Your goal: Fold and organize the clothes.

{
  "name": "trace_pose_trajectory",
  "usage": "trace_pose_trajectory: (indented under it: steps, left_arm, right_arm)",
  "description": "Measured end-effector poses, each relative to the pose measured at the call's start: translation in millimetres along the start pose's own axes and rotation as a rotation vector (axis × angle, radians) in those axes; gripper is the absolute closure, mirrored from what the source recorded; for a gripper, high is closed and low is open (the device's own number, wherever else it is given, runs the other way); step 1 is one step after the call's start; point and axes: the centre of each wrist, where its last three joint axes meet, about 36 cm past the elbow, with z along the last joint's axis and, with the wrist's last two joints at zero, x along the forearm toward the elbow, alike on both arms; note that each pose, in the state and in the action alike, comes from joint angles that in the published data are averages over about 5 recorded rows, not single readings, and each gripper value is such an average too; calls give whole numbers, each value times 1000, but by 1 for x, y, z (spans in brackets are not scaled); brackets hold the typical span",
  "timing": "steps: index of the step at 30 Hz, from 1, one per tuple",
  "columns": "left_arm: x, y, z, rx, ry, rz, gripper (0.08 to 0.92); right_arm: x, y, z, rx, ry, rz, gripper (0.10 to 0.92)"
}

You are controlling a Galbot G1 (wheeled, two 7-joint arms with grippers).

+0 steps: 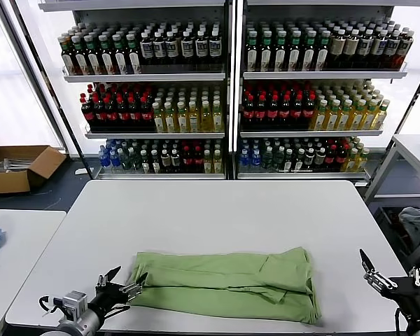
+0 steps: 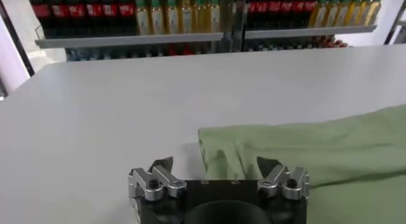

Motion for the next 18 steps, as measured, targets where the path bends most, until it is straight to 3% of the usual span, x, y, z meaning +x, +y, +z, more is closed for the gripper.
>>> trace_pose_trajectory:
  steps: [10,18]
  left_arm:
    - [-4,-12,18,22,39,7,571]
    - [-2,-18,18,31,14,19,805]
  right_arm:
    - [6,-3,-1,2,-22,14,200]
    - [6,-3,-3,0,-33,10,200]
